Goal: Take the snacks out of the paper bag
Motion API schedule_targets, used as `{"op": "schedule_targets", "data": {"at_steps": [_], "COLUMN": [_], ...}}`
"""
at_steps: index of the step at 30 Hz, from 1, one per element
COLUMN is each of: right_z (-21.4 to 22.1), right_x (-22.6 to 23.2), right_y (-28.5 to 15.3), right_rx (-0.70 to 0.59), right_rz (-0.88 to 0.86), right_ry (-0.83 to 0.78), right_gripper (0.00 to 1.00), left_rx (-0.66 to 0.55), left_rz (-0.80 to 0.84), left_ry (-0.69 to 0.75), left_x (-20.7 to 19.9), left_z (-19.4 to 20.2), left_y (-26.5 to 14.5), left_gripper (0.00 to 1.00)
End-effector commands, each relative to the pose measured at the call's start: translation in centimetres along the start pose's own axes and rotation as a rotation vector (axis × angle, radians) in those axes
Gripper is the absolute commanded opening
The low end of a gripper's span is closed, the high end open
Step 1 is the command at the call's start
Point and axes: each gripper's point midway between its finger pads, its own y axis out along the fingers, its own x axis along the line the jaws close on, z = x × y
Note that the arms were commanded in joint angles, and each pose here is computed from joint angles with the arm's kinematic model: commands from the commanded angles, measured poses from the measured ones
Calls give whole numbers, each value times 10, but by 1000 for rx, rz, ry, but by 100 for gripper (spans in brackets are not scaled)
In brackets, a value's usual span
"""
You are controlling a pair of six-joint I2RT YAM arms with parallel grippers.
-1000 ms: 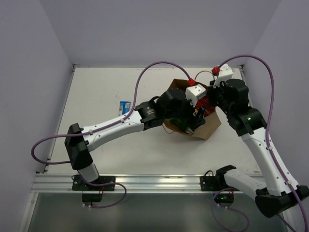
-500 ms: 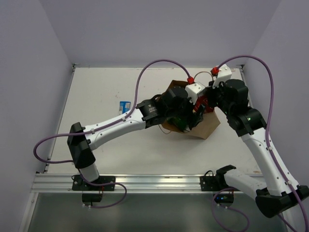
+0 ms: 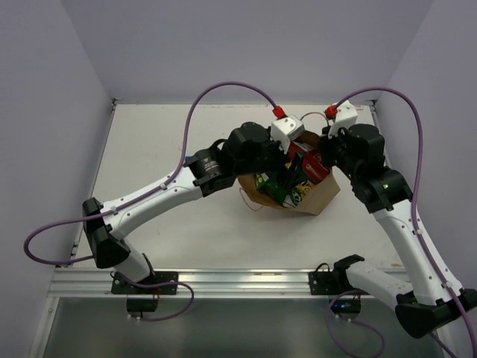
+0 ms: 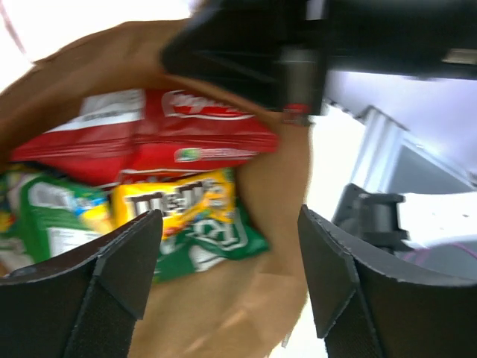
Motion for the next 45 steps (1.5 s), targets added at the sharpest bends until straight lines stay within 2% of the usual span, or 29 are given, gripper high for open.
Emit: {"op": "schedule_targets", "data": {"at_steps": [1, 7, 13, 22, 27, 32, 35, 36, 40, 44, 45], "right_z": [-23, -21, -20, -21, -21, -22, -23, -23, -22, -21, -21], "right_x": [0, 1, 1, 3, 3, 4, 5, 4, 5, 5, 5], "right_y": [-9, -9, -9, -8, -9, -9, -8, -8, -7, -8, -8], "right_rx": [-94, -91, -92, -94, -94, -97, -96, -97, -87, -87, -87], "right_rz": [-7, -11, -10, -19, -21, -23, -28, -27, -27, -27, -26], "right_ry": [0, 1, 1, 0, 1, 0, 3, 3, 8, 11, 11], "right_gripper": [0, 0, 0, 0, 0, 0, 0, 0, 0, 0, 0], "left_rx": [55, 149, 173, 175, 150, 56, 30, 25, 22, 49, 51], "left_rz": [-85, -163, -207, -217, -239, -169, -187, -189, -272, -349, -380], "left_ry": [-24, -46, -51, -51, -45, -78, -166, -229, -334, -382, -388], "left_x": [35, 64, 79, 87, 88, 62, 51, 47, 45, 55, 61], "left_z": [20, 52, 63, 67, 49, 14, 5, 5, 20, 41, 45], "left_y": [15, 42, 52, 60, 50, 32, 28, 30, 41, 54, 58], "left_gripper": [78, 76, 77, 84, 87, 82, 79, 77, 62, 61, 64]}}
